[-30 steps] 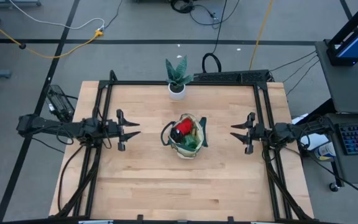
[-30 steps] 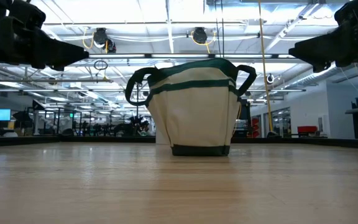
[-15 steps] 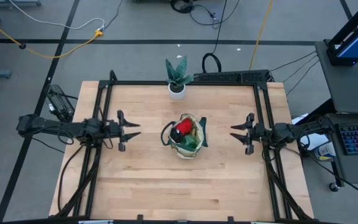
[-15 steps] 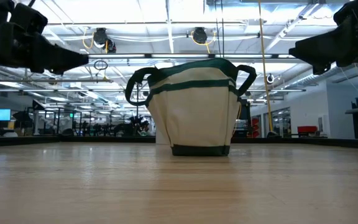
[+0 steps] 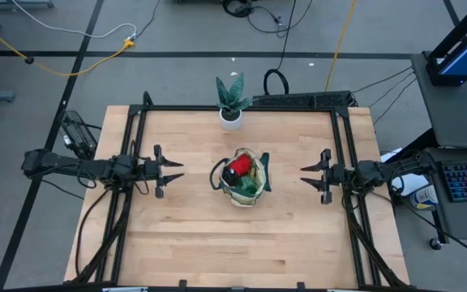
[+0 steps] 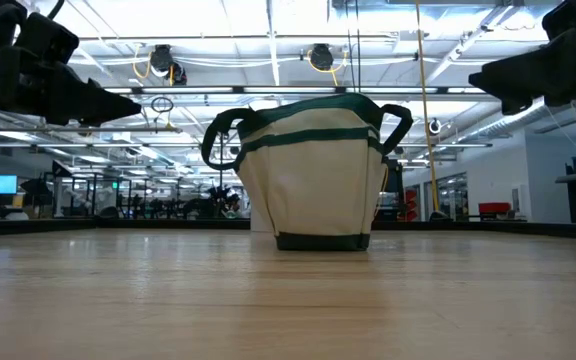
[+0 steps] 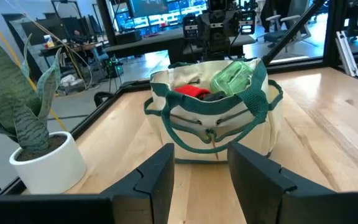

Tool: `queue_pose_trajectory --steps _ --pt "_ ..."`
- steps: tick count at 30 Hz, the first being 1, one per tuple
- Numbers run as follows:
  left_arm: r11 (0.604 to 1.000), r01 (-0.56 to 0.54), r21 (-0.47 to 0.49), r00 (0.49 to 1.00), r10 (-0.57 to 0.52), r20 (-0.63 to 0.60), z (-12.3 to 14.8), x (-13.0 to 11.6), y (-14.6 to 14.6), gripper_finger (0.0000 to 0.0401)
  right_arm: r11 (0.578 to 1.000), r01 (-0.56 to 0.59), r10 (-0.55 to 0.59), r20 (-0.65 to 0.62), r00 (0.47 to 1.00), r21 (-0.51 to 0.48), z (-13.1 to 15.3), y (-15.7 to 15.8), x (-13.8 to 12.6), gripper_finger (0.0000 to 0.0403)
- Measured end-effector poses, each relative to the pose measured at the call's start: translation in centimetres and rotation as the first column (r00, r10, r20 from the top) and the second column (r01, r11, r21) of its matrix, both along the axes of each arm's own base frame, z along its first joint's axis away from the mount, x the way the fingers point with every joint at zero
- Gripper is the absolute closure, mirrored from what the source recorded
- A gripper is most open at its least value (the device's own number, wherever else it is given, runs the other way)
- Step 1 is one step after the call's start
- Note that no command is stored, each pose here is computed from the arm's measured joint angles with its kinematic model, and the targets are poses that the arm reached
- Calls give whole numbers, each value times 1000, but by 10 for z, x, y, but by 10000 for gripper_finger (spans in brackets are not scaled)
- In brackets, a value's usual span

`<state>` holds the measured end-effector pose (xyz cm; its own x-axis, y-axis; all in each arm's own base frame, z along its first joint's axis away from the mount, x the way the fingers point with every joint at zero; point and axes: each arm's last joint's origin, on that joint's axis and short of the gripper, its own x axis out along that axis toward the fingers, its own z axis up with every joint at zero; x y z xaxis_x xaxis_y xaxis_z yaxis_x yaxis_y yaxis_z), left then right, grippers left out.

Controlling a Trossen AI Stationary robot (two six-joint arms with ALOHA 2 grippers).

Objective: Pick & Place Garden tools in Gardening bag
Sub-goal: Return to Home Position

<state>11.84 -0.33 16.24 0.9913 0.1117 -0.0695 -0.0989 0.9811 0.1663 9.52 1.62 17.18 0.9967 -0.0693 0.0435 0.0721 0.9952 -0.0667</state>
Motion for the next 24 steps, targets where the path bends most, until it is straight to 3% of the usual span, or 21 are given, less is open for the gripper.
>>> queue_pose_trajectory --steps 24 --pt "1000 -1 -3 1000 1 1 0 0 0 244 1000 1 -1 30 1000 0 3 0 0 264"
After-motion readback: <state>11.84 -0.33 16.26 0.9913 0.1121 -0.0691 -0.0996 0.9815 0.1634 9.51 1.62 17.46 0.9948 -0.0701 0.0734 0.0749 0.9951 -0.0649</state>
